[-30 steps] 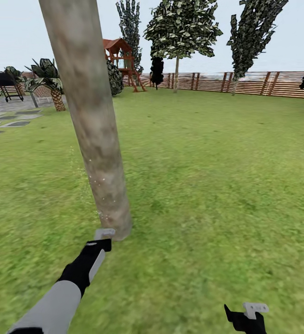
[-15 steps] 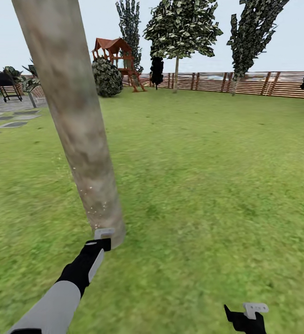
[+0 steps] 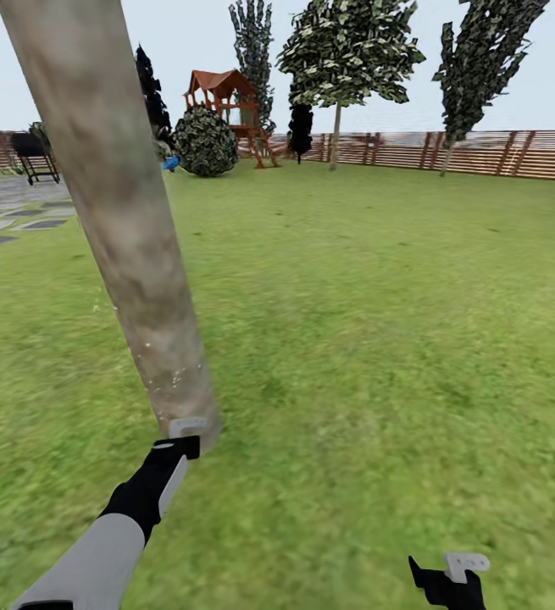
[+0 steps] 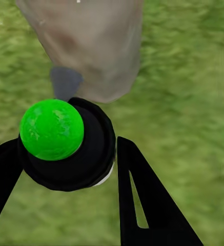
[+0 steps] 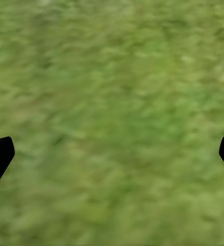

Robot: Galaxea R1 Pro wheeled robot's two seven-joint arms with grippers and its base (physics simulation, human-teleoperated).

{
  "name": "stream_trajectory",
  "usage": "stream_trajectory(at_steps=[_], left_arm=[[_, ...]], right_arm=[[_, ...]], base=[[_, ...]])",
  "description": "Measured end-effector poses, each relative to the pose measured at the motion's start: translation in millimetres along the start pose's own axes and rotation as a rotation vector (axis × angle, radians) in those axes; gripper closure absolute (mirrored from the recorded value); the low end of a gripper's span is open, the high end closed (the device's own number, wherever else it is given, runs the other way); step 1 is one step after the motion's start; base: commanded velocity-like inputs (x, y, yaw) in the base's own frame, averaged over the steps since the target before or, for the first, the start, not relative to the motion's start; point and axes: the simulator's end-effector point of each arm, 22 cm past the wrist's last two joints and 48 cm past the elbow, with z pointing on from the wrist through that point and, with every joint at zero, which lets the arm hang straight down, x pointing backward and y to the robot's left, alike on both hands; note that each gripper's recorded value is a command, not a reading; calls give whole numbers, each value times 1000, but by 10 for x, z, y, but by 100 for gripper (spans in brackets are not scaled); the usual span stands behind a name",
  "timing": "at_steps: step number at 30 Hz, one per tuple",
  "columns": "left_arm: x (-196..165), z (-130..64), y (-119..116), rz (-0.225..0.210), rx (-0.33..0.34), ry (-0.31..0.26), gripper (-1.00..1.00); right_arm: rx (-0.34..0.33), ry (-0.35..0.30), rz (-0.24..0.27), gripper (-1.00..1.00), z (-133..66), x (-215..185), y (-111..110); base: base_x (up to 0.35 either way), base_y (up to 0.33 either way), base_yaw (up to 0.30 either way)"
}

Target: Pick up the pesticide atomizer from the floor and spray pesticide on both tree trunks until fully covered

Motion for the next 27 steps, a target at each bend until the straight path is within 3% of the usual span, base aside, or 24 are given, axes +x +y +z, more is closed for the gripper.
stream_trajectory(at_steps=[8, 13, 16, 21, 25, 27], left_arm=[[96, 18, 41, 1, -9, 17, 100], [237, 22, 72, 5, -14, 39, 100], [423, 34, 183, 12, -29, 66, 100], [441, 50, 313, 17, -45, 69, 100], [500, 56, 365, 18, -50, 78, 100], [702, 45, 395, 23, -53, 103, 100]], right_arm=[[0, 0, 0, -100, 0, 0, -2], [-1, 0, 0, -100, 0, 0, 2], [-1, 0, 0, -100, 0, 0, 3], [-1, 0, 0, -100, 0, 0, 3], [-1, 0, 0, -100, 0, 0, 2], [-1, 0, 0, -100, 0, 0, 0]], base=[[231, -210, 276], [47, -268, 54], [150, -262, 116], [250, -208, 260], [121, -66, 274], [-87, 26, 226]])
